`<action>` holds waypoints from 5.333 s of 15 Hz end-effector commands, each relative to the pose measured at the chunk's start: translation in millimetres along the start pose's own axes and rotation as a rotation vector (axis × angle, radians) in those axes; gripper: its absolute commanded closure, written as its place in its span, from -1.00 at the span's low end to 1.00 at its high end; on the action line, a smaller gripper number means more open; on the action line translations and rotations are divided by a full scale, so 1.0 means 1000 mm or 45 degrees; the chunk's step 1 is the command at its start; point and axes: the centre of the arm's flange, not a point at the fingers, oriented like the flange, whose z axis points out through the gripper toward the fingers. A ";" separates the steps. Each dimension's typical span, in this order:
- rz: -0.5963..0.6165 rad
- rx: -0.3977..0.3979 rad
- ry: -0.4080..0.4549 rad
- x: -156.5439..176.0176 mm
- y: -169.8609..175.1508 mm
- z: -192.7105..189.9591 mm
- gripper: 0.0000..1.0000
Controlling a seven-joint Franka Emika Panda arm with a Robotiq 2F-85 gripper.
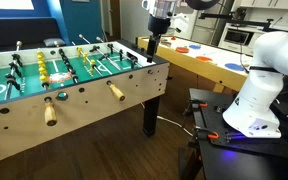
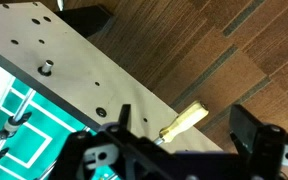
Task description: Pull the striker rod on the foosball table
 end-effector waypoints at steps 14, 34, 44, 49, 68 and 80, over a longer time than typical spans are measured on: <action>0.304 0.057 0.063 0.055 0.009 0.024 -1.00; 0.742 0.076 -0.022 0.125 0.000 0.143 -1.00; 0.848 0.060 -0.037 0.156 -0.012 0.189 -1.00; 0.851 0.054 -0.046 0.161 -0.018 0.202 -1.00; 0.815 0.033 -0.094 0.166 -0.034 0.216 0.84; 0.684 0.020 -0.123 0.142 -0.112 0.208 0.84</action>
